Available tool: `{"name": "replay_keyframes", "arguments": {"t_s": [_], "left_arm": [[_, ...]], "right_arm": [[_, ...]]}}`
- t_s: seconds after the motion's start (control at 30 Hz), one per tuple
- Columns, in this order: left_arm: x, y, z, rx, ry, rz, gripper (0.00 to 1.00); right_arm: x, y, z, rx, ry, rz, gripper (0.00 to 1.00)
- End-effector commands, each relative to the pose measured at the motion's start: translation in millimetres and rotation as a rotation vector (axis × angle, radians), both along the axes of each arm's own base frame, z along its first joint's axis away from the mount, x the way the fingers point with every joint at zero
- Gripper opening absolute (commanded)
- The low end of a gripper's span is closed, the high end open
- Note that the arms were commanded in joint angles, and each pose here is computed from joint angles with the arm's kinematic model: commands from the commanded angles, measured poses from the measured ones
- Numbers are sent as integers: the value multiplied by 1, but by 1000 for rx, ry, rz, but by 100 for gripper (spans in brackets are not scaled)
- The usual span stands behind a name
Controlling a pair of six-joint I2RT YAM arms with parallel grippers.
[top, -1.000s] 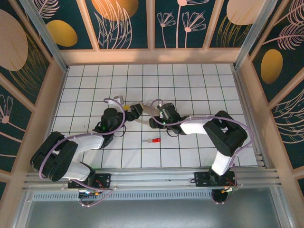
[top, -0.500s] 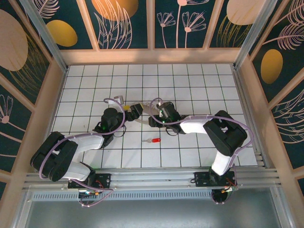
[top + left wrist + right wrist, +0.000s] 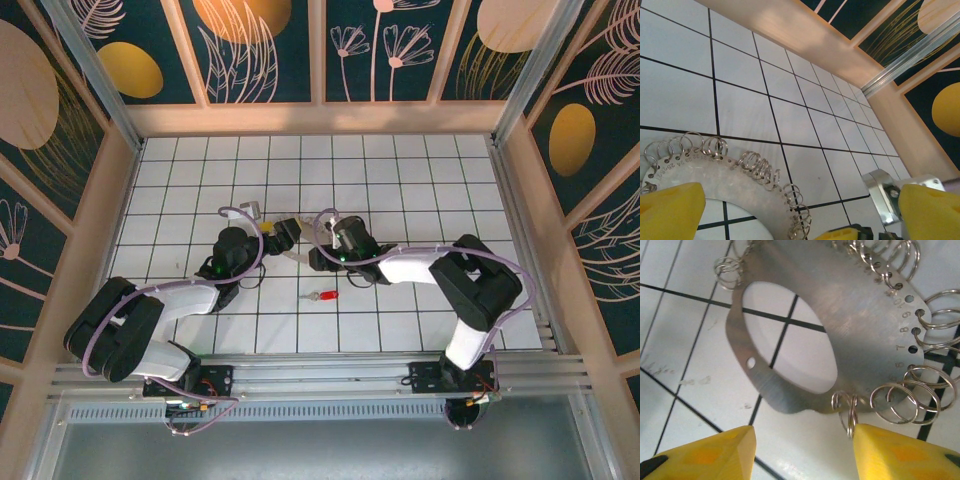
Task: Put the keys on the keyring
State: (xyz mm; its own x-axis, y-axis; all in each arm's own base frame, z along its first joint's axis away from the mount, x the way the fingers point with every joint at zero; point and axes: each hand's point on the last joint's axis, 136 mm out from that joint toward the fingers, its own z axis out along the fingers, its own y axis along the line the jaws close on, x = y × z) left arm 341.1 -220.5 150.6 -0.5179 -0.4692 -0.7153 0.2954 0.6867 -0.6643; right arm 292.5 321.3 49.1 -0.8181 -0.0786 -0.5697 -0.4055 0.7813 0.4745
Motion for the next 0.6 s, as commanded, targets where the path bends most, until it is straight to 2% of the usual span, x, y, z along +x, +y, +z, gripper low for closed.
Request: {"name": "replay_keyframes", "arguments": {"t_s": [0.0, 0.17, 0.57], "left_arm": [[-1, -3, 4, -5, -22, -14, 99], [-2, -2, 3, -4, -22, -12, 99], [-1, -3, 1, -7, -17, -14, 99]], "right_arm": [[-1, 4, 29, 47, -69, 10, 54], [0, -5, 34, 34, -93, -21, 55], [16, 3, 16, -19, -82, -25, 55]]}}
